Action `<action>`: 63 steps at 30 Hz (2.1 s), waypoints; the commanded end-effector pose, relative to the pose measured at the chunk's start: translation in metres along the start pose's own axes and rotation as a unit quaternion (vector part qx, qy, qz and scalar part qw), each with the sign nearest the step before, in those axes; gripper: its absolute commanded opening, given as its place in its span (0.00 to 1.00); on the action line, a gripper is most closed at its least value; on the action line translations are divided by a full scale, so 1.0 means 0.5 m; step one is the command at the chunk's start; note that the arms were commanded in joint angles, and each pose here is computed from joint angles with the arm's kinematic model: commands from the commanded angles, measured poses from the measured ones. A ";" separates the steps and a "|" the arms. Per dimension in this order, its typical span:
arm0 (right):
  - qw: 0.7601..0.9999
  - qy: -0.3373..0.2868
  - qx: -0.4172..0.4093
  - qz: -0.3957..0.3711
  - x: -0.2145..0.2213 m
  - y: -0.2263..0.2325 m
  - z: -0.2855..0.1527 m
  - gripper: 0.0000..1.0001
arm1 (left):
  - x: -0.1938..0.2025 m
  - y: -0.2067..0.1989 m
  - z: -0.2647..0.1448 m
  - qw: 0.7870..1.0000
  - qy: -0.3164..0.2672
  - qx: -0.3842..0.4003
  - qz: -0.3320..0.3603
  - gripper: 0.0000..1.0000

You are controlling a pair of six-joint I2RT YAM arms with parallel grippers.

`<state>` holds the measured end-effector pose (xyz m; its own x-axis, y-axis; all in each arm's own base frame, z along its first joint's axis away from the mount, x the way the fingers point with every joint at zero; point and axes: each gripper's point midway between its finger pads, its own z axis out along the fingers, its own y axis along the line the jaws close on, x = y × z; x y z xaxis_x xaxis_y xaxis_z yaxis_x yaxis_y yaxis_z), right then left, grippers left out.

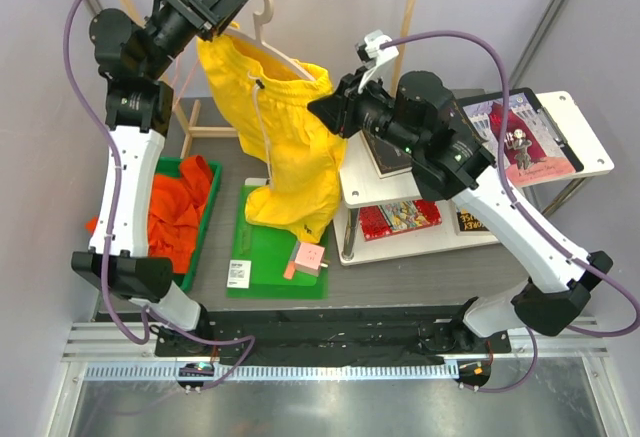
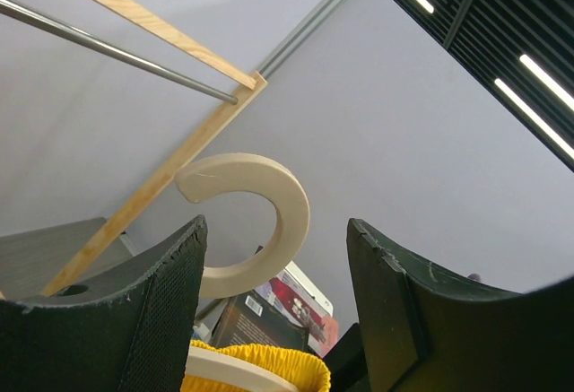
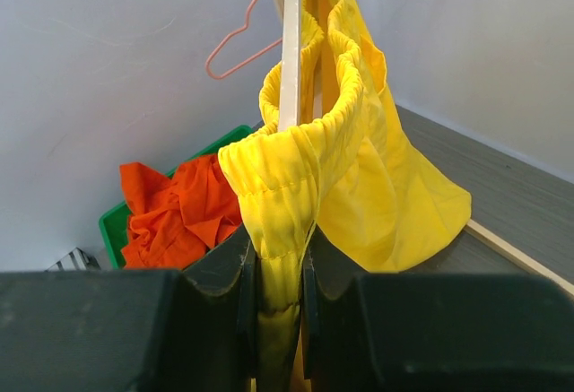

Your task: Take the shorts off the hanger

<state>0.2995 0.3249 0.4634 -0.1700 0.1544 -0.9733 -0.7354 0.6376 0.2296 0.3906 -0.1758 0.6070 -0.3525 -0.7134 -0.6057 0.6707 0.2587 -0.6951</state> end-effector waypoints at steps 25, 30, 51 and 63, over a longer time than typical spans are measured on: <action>0.973 -0.113 0.019 -0.201 -0.185 -0.002 0.049 0.01 | -0.042 -0.008 0.071 0.996 -0.059 -0.044 0.048 0.17; 0.965 -0.105 0.050 -0.234 -0.177 -0.032 0.085 0.01 | -0.076 0.022 0.063 0.996 -0.075 -0.051 0.027 0.00; 0.989 -0.061 0.082 -0.109 -0.039 -0.074 0.058 0.84 | -0.166 0.071 0.053 0.992 -0.121 -0.042 0.018 0.01; 0.994 -0.049 0.048 -0.080 0.016 -0.061 0.079 0.37 | -0.203 0.039 0.042 0.987 -0.158 -0.012 -0.002 0.01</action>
<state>0.3525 0.3425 0.4244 -0.0266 0.0270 -0.9993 -0.6761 0.7359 0.0379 0.4881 -0.1217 0.6045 -0.2207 -0.8444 -0.4882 0.5155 0.3239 -0.7933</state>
